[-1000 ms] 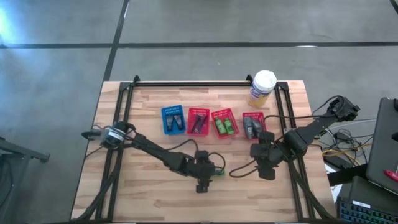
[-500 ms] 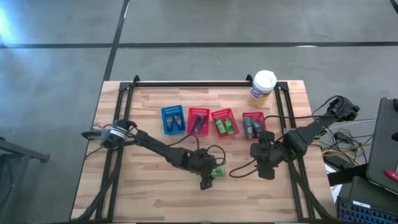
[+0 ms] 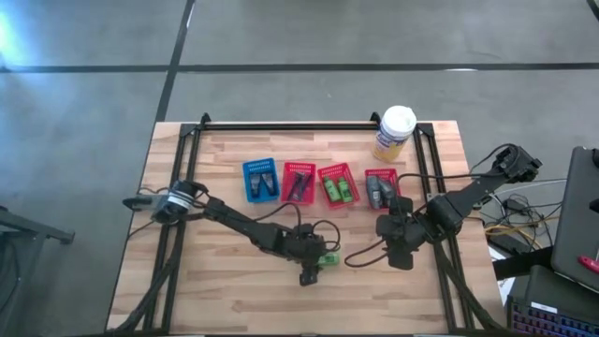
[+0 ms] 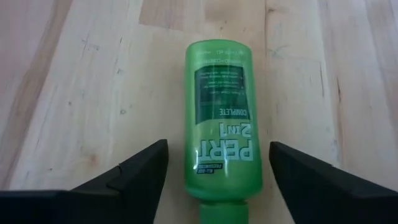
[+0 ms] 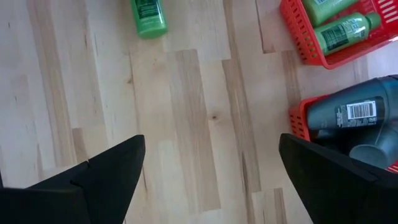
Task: Pick & Place Travel size toiletries
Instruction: Put the shampoo into the middle red bin
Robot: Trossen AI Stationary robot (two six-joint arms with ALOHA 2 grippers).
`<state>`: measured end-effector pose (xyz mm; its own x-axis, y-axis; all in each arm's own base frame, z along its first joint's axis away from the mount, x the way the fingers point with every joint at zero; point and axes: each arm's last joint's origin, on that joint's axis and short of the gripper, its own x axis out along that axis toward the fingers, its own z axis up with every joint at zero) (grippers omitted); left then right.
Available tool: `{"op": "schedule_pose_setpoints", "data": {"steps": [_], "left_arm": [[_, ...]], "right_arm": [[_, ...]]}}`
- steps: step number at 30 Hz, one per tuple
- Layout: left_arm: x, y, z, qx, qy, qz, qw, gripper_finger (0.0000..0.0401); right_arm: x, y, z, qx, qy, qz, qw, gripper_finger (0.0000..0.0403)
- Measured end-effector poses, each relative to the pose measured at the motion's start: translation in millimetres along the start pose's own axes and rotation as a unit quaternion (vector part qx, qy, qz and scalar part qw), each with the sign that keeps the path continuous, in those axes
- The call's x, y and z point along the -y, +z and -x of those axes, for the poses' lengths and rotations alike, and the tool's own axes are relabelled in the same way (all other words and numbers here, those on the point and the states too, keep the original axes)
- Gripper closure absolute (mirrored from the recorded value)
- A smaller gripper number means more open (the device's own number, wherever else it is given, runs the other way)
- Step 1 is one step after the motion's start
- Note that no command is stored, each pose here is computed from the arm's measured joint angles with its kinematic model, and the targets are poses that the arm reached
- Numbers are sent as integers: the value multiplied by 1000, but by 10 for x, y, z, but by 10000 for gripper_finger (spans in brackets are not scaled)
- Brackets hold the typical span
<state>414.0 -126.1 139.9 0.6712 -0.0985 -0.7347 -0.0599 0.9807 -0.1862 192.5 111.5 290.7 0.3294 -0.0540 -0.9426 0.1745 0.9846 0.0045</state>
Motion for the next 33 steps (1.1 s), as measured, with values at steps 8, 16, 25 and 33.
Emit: {"op": "schedule_pose_setpoints", "data": {"steps": [8,16,25,33], "left_arm": [[-15,-14,-3,-1,13,-19,1000,207],[-3,42,67,4,16,-39,999,240],[-5,431,769,67,95,-90,989,240],[-29,715,1487,177,174,-98,964,239]], "right_arm": [[3,3,0,5,-6,-3,1000,35],[9,5,26,11,0,-30,999,35],[179,38,343,101,83,-168,977,35],[432,192,353,232,164,-324,902,35]]}}
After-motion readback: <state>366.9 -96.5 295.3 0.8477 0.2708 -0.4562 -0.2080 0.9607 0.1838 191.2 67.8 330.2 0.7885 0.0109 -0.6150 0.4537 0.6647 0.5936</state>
